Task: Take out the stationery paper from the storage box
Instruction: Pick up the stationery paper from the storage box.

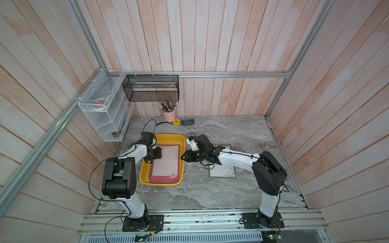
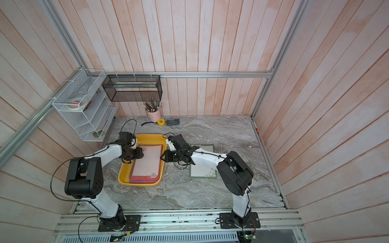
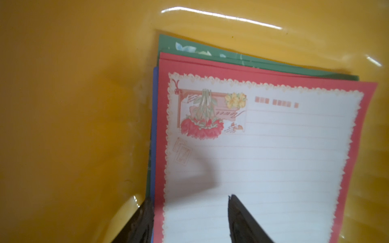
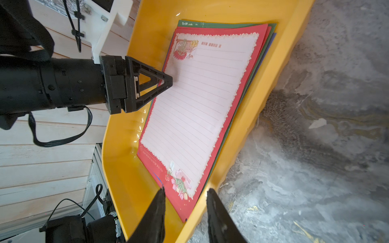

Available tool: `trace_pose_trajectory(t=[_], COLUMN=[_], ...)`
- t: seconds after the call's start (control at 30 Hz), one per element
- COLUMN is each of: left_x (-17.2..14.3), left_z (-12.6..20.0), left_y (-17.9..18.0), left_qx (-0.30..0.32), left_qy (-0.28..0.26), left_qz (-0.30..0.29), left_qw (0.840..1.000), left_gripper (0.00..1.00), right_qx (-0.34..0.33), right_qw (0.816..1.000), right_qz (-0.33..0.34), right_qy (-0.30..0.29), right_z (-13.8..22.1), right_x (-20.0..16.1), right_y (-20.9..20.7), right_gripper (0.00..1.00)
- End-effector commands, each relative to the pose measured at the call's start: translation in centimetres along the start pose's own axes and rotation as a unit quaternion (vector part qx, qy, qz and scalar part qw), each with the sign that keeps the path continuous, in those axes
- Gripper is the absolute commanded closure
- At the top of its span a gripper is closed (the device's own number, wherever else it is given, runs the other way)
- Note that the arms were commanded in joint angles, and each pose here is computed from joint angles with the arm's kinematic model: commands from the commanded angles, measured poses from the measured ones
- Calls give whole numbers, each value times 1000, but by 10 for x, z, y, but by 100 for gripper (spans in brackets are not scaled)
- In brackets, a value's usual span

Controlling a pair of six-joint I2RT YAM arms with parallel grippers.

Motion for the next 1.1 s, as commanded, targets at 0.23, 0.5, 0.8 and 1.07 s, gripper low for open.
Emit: trace_pose_trajectory(t=[0.23,0.5,0.8,1.07], left_x=[5,3,2,3], left_z=[0,-3,-4,-2], left_y=[-1,-3,0,1], left_qx=[3,-4,5,10], left_qy=[1,7,13,9], left_qz=[-11,-10,-10,-10], left_qw=[1000,1000,1000,1000], left_gripper=[41,41,41,41], right_qx=[0,0,0,-13], right_qw=[1000,1000,1000,1000], right_qz=[-3,-3,-6,-10], right_qy=[13,14,15,14], right_z=[-5,-6,-7,-11], right_x=[-4,-4,-4,-4], right_y=[2,1,-1,-6], right_gripper=[65,65,64,65])
Point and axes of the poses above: each gripper's point midway between its finger pads, its own z axis back along the fingers, its own y axis along the line the jaws close on, x = y × z, the point moved 3 cm from there along z, back along the fingers, and after that the axes turned 15 degrees about -z, right-handed, at the moved point
